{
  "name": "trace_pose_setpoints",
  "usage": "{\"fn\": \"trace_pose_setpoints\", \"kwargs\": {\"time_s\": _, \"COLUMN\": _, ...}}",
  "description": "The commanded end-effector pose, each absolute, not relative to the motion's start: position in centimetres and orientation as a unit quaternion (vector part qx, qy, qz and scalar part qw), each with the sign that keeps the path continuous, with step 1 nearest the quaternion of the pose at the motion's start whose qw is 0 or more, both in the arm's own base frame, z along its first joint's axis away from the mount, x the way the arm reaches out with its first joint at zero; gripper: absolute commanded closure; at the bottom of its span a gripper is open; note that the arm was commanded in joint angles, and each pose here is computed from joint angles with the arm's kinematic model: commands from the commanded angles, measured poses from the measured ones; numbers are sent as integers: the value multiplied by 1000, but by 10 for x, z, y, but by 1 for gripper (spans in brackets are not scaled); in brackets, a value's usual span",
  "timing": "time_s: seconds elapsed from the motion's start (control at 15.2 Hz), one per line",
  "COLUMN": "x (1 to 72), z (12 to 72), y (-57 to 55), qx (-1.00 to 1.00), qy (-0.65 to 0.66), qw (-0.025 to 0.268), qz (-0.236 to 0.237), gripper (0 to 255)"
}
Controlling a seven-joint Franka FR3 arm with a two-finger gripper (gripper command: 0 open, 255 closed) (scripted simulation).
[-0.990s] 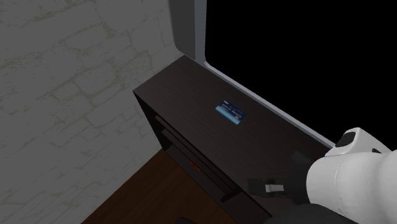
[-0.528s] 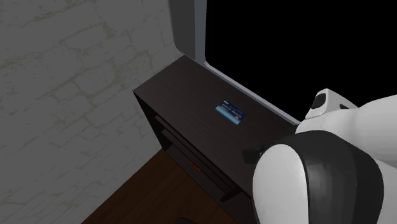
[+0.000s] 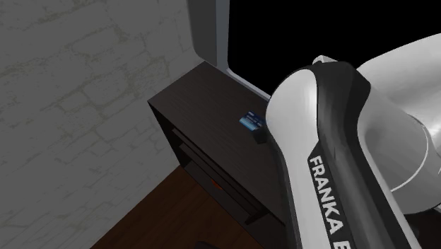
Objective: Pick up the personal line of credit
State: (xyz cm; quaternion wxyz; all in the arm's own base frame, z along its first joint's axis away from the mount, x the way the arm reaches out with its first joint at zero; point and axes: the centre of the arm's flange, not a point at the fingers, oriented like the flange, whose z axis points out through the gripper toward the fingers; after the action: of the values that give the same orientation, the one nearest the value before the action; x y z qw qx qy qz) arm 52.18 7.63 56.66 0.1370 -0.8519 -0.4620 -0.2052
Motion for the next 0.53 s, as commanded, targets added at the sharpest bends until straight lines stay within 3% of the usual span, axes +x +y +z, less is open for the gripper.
{"fn": "trace_pose_setpoints", "kwargs": {"time_s": 0.0, "x": 537, "z": 567, "y": 93, "qx": -826, "qy": -497, "qw": 147, "qz": -220, "gripper": 0}}
{"fn": "trace_pose_setpoints", "kwargs": {"time_s": 0.46, "x": 557, "z": 549, "y": 118, "qx": -789, "qy": -543, "qw": 162, "qz": -238, "gripper": 0}}
